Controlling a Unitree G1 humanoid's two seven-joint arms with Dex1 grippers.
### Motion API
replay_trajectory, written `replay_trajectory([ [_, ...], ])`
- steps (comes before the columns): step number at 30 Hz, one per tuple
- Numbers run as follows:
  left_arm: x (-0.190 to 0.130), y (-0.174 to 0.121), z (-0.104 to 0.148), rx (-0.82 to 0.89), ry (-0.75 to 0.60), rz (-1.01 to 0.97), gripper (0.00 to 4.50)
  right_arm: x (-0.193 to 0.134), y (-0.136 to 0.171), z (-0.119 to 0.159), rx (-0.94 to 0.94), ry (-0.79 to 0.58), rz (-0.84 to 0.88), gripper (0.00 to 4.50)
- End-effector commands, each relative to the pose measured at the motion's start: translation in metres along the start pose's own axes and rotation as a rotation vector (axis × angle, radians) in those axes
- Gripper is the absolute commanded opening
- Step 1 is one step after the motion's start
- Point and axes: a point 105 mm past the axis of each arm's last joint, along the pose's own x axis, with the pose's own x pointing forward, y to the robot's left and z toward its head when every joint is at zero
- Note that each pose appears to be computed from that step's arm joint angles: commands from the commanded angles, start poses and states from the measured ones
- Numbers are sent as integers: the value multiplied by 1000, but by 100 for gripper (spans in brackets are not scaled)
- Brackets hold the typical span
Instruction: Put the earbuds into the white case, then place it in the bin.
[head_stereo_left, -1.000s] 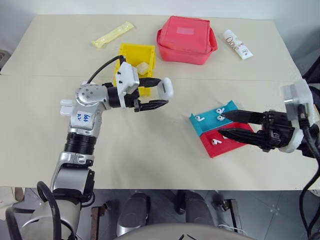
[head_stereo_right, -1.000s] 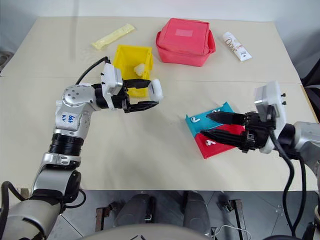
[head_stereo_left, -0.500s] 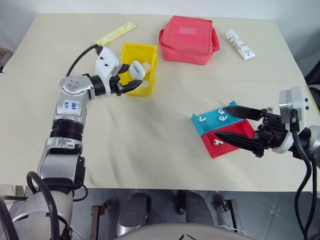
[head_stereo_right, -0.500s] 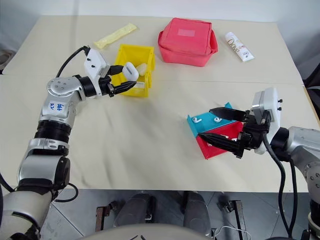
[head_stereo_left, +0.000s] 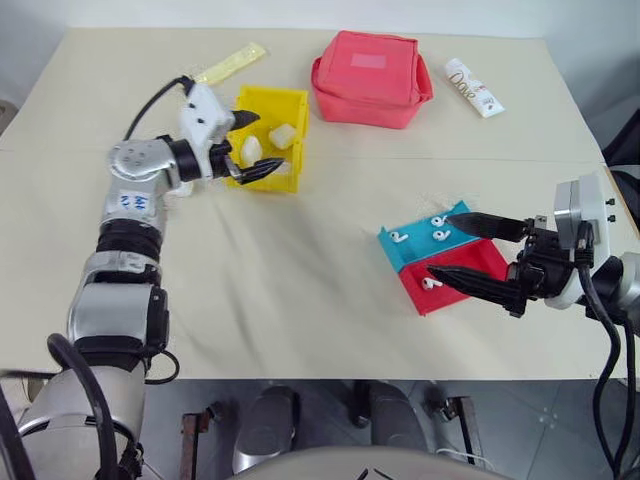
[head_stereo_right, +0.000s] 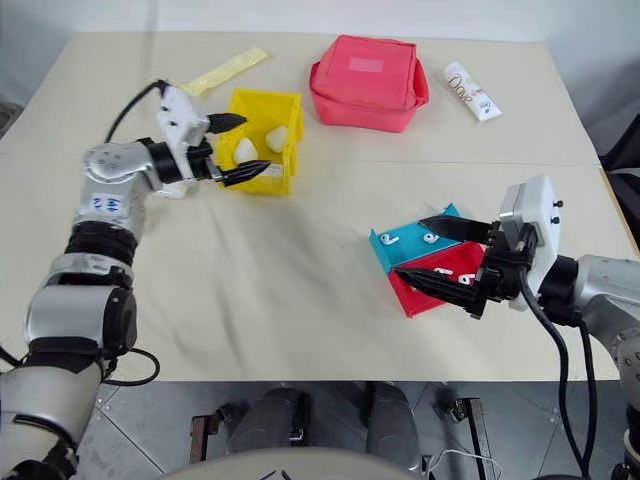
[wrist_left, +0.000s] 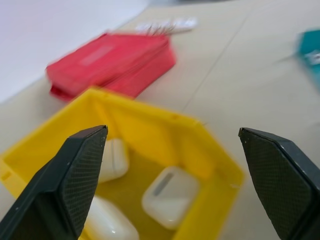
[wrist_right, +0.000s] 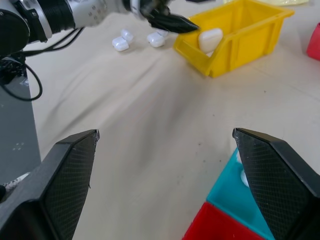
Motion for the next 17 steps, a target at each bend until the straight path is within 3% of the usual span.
replay_trajectory([
  [1, -30, -9, 16, 49, -73, -65, 447, -11, -2, 0, -60, 30, 29, 450],
  [10, -98, -49, 1, -103, -64, -170, 447, -37, -20, -42, -24, 221, 84, 450],
  [13, -122, -65, -8, -151, -37, -171, 447, -41, -31, -47, -17, 219, 78, 450],
  [17, -128, -71, -10, -172, -49, -183, 447, -39, -37, -46, -29, 212, 85, 450],
])
